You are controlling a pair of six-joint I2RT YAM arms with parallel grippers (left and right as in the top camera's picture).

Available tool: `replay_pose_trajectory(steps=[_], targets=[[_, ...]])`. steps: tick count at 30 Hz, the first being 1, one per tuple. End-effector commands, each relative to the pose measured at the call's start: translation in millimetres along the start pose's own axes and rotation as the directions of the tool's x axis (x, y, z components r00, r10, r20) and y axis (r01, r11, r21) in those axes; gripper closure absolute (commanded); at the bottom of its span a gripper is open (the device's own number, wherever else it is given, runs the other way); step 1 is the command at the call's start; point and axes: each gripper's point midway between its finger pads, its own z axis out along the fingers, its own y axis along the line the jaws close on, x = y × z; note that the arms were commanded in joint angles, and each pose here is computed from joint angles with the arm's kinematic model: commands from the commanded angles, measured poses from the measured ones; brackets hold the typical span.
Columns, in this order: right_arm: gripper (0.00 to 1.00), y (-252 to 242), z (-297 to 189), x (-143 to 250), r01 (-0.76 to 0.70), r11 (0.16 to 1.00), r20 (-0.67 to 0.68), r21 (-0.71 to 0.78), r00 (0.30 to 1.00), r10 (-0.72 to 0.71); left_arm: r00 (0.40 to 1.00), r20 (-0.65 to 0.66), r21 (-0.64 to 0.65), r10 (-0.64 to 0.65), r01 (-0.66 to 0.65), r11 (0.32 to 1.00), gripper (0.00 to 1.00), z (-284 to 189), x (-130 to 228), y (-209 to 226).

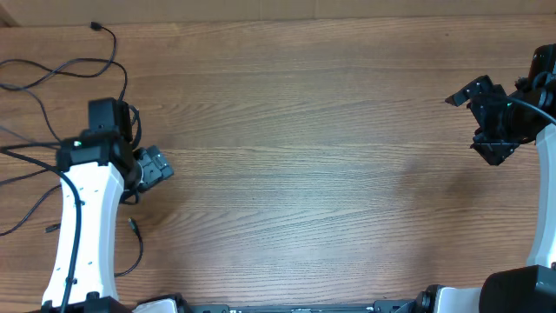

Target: Untangle cables

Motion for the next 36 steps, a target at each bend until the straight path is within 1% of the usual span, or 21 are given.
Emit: replay_pose_trajectory(steps=[1, 7, 8, 11, 12, 15, 17, 19, 22, 25, 30, 33, 36], targets=[[0.0, 2.9, -6.9, -3.7, 0.008, 1.0, 0.028, -0.009, 1.0, -0.008, 0.994, -0.004, -0.07, -0.114, 0.113, 0.991, 0.0, 21.7, 6.6, 20.4], [0.0, 2.9, -6.9, -3.7, 0.008, 1.0, 0.028, -0.009, 1.0, -0.008, 0.98, -0.076, -0.084, -0.186, 0.18, 0.98, 0.0, 46.9, 24.7, 37.0], [0.0, 2.9, -6.9, -3.7, 0.008, 1.0, 0.028, -0.009, 1.0, -0.008, 0.978, -0.079, -0.086, -0.195, 0.188, 0.978, 0.03, 50.4, 26.3, 39.2], [0.0, 2.8, -6.9, -3.8, 0.008, 1.0, 0.028, -0.008, 1.0, -0.008, 0.971, -0.067, -0.071, -0.228, 0.224, 0.972, 0.16, 61.2, 26.4, 39.5], [0.0, 2.9, -6.9, -3.7, 0.008, 1.0, 0.028, -0.009, 1.0, -0.008, 0.968, -0.061, -0.068, -0.242, 0.237, 0.969, 0.17, 65.1, 26.3, 39.9], [0.0, 2.9, -6.9, -3.7, 0.008, 1.0, 0.028, -0.009, 1.0, -0.008, 0.965, -0.039, -0.064, -0.259, 0.256, 0.965, 0.16, 75.5, 26.1, 41.6], [0.0, 2.9, -6.9, -3.7, 0.008, 1.0, 0.028, -0.009, 1.0, -0.008, 0.964, -0.024, -0.066, -0.263, 0.261, 0.963, 0.17, 84.5, 28.2, 43.6], [0.0, 2.9, -6.9, -3.7, 0.008, 1.0, 0.028, -0.009, 1.0, -0.008, 0.959, -0.013, -0.058, -0.283, 0.282, 0.958, 0.14, 94.2, 31.3, 43.4], [0.0, 2.9, -6.9, -3.7, 0.008, 1.0, 0.028, -0.009, 1.0, -0.008, 0.959, -0.012, -0.065, -0.283, 0.282, 0.957, 0.13, 105.0, 39.0, 45.6], [0.0, 2.9, -6.9, -3.7, 0.008, 1.0, 0.028, -0.009, 1.0, -0.008, 0.959, -0.013, -0.068, -0.283, 0.282, 0.957, 0.18, 112.2, 45.4, 47.1], [0.0, 2.9, -6.9, -3.7, 0.008, 1.0, 0.028, -0.009, 1.0, -0.008, 0.959, -0.019, -0.073, -0.283, 0.281, 0.957, 0.19, 120.4, 54.7, 49.2], [0.0, 2.8, -6.9, -3.8, 0.008, 1.0, 0.028, -0.008, 1.0, -0.008, 0.957, -0.009, -0.081, -0.29, 0.288, 0.954, 0.18, 124.2, 55.9, 52.7], [0.0, 2.8, -6.9, -3.8, 0.008, 1.0, 0.028, -0.008, 1.0, -0.008, 0.945, 0.006, -0.07, -0.328, 0.328, 0.942, 0.21, 126.1, 50.1, 58.6]])
